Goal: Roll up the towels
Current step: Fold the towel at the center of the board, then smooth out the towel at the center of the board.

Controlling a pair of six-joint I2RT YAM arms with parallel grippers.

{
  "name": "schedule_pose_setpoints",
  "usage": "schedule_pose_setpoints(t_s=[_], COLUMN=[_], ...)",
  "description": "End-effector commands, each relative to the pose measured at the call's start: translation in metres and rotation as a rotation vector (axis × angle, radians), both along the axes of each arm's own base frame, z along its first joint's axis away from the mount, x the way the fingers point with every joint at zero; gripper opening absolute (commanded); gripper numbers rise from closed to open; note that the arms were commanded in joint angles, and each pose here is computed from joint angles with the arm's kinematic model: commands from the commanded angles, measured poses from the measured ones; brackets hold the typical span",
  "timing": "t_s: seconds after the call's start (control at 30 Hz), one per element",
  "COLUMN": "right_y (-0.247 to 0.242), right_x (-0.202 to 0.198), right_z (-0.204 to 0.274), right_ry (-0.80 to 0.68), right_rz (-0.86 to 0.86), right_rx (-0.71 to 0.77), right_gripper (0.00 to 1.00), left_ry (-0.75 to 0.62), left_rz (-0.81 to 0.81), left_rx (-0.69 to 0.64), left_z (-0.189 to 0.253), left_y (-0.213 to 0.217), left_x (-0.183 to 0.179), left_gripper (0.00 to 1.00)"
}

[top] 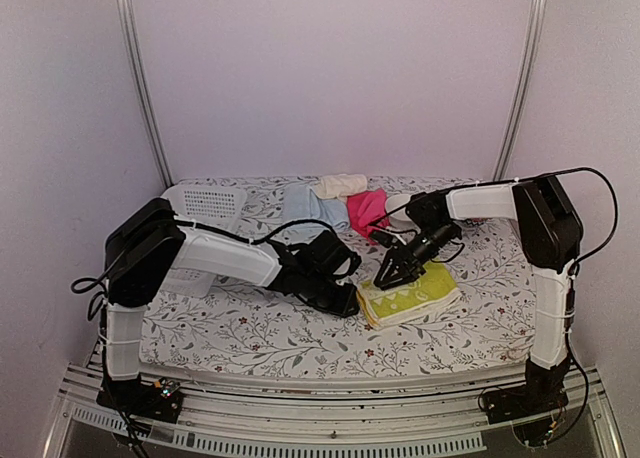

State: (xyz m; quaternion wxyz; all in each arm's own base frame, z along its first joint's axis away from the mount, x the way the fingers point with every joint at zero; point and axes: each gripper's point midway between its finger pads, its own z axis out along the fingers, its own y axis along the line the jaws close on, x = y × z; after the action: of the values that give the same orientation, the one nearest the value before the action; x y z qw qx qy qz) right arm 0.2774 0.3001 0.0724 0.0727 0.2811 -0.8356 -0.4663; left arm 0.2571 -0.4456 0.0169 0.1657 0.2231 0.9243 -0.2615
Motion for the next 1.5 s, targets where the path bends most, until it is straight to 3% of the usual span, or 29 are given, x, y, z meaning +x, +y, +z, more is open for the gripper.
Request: schedule_pose_setpoints(t_s=[0.0, 0.27, 0.37, 0.47, 0.5, 0.53, 0.6, 0.7, 0.73, 0.93, 1.03, 1.23, 1.47], right_y=[0.005, -0.030, -0.056, -0.082, -0.088, -0.095, -0.108, -0.102, -0.099, -0.099, -0.100, -0.118, -0.159], right_x=[0.007, 0.030, 0.058, 0.085, 0.089, 0.092, 0.096, 0.084, 0.080, 0.065, 0.053, 0.031, 0.028], right_z=[0.017, 0.051, 0.081, 0.123, 0.137, 0.144, 0.138, 0.110, 0.102, 0.047, 0.020, -0.021, -0.045], right_ry=[-0.063, -0.287, -0.471, -0.748, -0.839, -0.921, -0.992, -0.897, -0.855, -0.700, -0.589, -0.513, -0.457], right_rz=[0.026, -0.002, -0.057, -0.116, -0.139, -0.160, -0.234, -0.199, -0.178, -0.054, -0.026, 0.025, -0.055], right_rx=[0.028, -0.021, -0.082, -0.162, -0.176, -0.189, -0.225, -0.190, -0.182, -0.220, -0.232, -0.316, -0.425], right_gripper=[0.42, 0.44, 0.44, 0.44, 0.47, 0.61, 0.99, 0.99, 0.97, 0.53, 0.39, 0.25, 0.22], left_ry=[-0.009, -0.095, -0.139, -0.190, -0.200, -0.207, -0.206, -0.184, -0.181, -0.119, -0.081, -0.114, -0.124], left_rz=[0.046, 0.081, 0.053, 0.011, -0.007, -0.023, -0.054, -0.103, -0.114, -0.192, -0.217, -0.268, -0.250], left_rx=[0.045, 0.043, 0.012, -0.025, -0.038, -0.052, -0.077, -0.116, -0.124, -0.181, -0.181, -0.115, -0.068], left_z=[-0.004, 0.026, 0.046, 0.069, 0.074, 0.079, 0.082, 0.080, 0.077, 0.058, 0.044, 0.023, 0.014], left_y=[0.020, 0.029, 0.018, 0.002, -0.004, -0.010, -0.022, -0.042, -0.047, -0.073, -0.073, -0.062, -0.059], left_x=[0.003, 0.014, 0.020, 0.025, 0.027, 0.028, 0.029, 0.029, 0.030, 0.023, 0.011, 0.001, 0.004], left_gripper=[0.24, 0.24, 0.25, 0.27, 0.27, 0.27, 0.27, 0.27, 0.27, 0.26, 0.26, 0.26, 0.26])
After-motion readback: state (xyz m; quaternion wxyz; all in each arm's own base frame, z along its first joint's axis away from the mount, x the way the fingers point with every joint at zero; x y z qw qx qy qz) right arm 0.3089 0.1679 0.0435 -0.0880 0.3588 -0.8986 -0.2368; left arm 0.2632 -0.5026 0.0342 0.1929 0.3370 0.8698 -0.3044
